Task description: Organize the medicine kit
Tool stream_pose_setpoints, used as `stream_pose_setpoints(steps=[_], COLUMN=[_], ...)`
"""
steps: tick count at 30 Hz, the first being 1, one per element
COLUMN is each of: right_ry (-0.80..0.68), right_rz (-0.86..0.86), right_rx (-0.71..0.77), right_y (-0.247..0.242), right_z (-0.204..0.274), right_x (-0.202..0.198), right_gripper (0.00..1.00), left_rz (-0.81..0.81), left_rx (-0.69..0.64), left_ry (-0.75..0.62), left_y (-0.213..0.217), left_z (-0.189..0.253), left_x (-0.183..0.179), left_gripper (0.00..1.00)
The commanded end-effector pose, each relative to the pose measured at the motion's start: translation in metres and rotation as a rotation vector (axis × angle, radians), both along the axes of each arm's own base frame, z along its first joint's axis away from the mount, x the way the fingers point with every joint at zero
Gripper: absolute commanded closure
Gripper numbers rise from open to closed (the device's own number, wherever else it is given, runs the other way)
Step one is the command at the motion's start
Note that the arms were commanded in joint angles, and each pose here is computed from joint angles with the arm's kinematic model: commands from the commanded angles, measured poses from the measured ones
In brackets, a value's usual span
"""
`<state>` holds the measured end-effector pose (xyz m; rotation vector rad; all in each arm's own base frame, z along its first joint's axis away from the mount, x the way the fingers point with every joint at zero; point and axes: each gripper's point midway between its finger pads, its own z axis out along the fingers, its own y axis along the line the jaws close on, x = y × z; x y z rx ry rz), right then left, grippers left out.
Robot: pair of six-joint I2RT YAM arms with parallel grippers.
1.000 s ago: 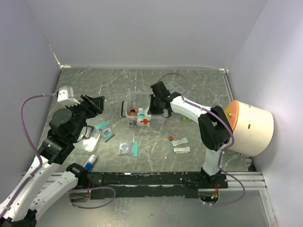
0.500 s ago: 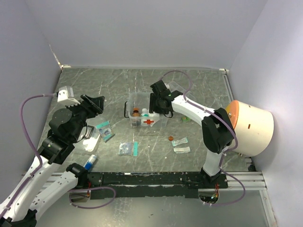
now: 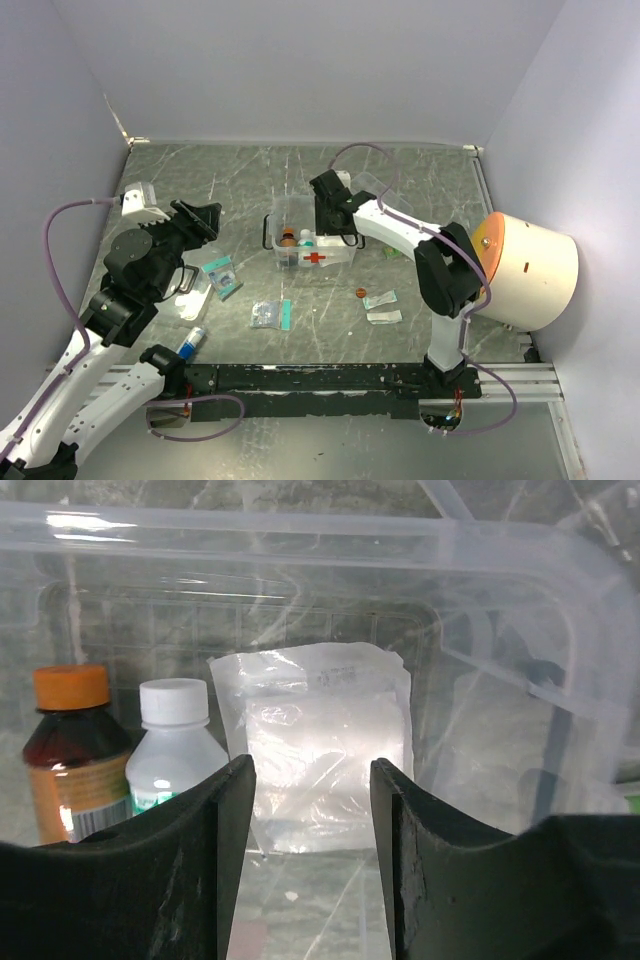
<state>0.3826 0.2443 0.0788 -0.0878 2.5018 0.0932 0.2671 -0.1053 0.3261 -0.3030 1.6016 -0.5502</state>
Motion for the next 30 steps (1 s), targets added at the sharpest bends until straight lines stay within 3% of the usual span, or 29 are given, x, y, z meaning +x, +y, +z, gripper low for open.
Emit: stream_pose_setpoints(steps=[1, 15, 21, 26, 28, 30], right_ry=[0.008, 0.195, 0.127, 0.003, -0.042, -0.101], right_rz=[0.015, -0.019, -0.051, -0.075, -0.072, -0.058], right_rx=[-0.016, 0.132, 0.147, 0.124, 0.137, 0.174], right_y=[0.005, 0.023, 0.022, 0.011, 0.010, 0.010], right_z=[-0.023, -0.054, -0.026, 0.022, 0.041, 0.065], right_x=[0.006, -0.034, -0.023, -0.009, -0.007, -0.007], right_gripper=[0.50, 0.55, 0.57, 0.54, 0.53, 0.51], left_rz=[0.010, 0.006, 0.030, 0.177, 0.238, 0.259], left_rx=[-0.005, 0.004, 0.027, 0.046, 0.061, 0.087], left_ry=[-0.016, 0.005, 0.068, 0.252, 0.355, 0.449], left_y=[0.001, -0.001, 0.002, 0.022, 0.029, 0.030], left_z=[0.005, 0.000, -0.013, -0.059, -0.088, -0.117], left_x=[0.002, 0.005, 0.008, 0.010, 0.008, 0.006], left_gripper=[0.25, 0.25, 0.26, 0.22, 0.11, 0.07])
